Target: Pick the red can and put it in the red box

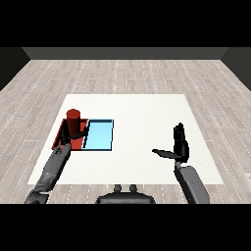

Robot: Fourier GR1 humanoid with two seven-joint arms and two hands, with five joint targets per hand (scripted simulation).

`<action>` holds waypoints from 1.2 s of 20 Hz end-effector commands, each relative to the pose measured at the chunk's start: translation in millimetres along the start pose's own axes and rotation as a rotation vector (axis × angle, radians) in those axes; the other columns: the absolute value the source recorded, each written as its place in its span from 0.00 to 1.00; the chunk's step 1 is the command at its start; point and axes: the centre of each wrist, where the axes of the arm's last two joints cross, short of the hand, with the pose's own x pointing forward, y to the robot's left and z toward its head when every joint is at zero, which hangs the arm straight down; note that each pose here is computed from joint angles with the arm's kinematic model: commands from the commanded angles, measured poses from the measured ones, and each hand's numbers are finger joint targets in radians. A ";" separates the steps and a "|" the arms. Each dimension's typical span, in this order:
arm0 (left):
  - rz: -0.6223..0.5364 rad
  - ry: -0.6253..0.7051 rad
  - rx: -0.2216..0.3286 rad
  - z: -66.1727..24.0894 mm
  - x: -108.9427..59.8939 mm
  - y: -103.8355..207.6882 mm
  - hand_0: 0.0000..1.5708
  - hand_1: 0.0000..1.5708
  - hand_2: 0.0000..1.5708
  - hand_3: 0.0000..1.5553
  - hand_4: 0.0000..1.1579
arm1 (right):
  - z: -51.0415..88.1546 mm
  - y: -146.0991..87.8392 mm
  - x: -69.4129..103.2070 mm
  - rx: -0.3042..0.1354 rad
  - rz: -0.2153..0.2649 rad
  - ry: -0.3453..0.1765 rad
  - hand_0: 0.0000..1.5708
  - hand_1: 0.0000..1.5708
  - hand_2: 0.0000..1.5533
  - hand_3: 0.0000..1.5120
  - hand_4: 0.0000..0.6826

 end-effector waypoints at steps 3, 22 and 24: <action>-0.142 0.134 0.029 -25.9 -30.7 6.9 1.00 1.00 0.99 0.95 0.94 | -6.7 -24.7 -14.8 -0.034 0.047 0.031 0.00 0.00 0.00 0.00 0.00; -0.249 0.656 0.115 -4.6 -88.2 22.8 0.82 0.82 0.74 0.00 0.60 | -24.8 -0.1 -59.3 -0.044 0.018 0.071 0.00 0.00 0.00 0.00 0.00; -0.255 0.701 0.004 -10.2 -89.2 47.6 0.00 0.00 0.00 0.00 0.56 | -22.2 -9.4 -47.3 -0.042 0.012 0.047 0.00 0.00 0.00 0.00 0.00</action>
